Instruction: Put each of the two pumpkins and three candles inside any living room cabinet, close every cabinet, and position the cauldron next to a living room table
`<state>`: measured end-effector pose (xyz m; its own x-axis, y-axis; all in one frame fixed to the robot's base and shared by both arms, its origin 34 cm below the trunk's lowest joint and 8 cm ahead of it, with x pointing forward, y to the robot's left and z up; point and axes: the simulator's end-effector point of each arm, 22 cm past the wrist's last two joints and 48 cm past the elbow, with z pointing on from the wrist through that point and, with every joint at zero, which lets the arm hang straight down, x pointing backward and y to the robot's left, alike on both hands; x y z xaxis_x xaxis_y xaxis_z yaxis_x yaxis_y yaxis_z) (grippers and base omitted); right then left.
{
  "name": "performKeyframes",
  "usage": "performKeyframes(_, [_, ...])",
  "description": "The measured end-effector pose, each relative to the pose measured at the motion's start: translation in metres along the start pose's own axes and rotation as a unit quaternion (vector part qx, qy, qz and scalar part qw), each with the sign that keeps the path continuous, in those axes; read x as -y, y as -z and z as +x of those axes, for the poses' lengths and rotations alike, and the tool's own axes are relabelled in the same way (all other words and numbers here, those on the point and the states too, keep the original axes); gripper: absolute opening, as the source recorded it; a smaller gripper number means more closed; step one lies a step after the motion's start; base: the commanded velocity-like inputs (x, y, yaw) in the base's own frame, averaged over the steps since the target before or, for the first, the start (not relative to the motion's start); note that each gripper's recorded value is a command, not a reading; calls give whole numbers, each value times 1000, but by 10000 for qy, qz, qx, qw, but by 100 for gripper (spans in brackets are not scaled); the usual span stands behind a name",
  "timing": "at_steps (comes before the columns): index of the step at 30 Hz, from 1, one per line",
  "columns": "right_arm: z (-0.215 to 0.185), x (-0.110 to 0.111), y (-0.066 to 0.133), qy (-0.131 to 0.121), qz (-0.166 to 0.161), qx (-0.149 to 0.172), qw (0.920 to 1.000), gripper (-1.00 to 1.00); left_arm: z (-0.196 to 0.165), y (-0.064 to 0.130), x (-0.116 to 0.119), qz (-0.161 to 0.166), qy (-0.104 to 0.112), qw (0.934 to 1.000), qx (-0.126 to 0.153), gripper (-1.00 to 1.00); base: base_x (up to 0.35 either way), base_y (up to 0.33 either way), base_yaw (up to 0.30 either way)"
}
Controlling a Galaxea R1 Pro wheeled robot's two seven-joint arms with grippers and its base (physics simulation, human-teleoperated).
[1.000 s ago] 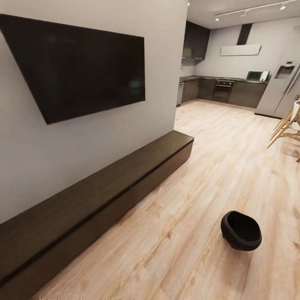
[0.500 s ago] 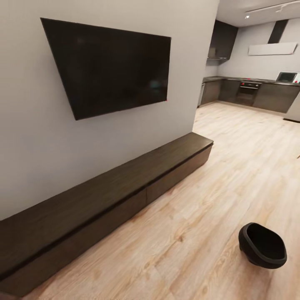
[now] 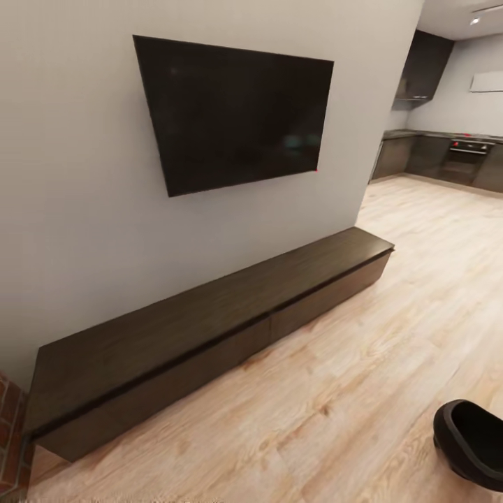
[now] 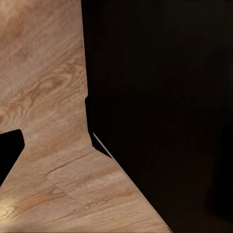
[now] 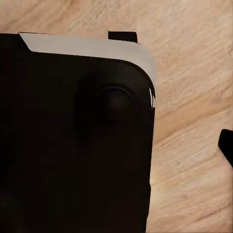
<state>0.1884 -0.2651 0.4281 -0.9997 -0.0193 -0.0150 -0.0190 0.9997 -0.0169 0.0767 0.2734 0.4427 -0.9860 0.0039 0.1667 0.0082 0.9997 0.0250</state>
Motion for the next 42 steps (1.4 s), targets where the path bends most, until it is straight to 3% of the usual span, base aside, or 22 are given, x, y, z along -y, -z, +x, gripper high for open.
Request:
performKeyframes(32, [0,0,0,1,-1,0,10000,100,0,0,-2,-10,-19,10000,2,100,0,-1,283])
performKeyframes(42, [0,0,0,2,-1,0,10000,100,0,0,-3,-18,-32,10000,4,100,100,-129,283])
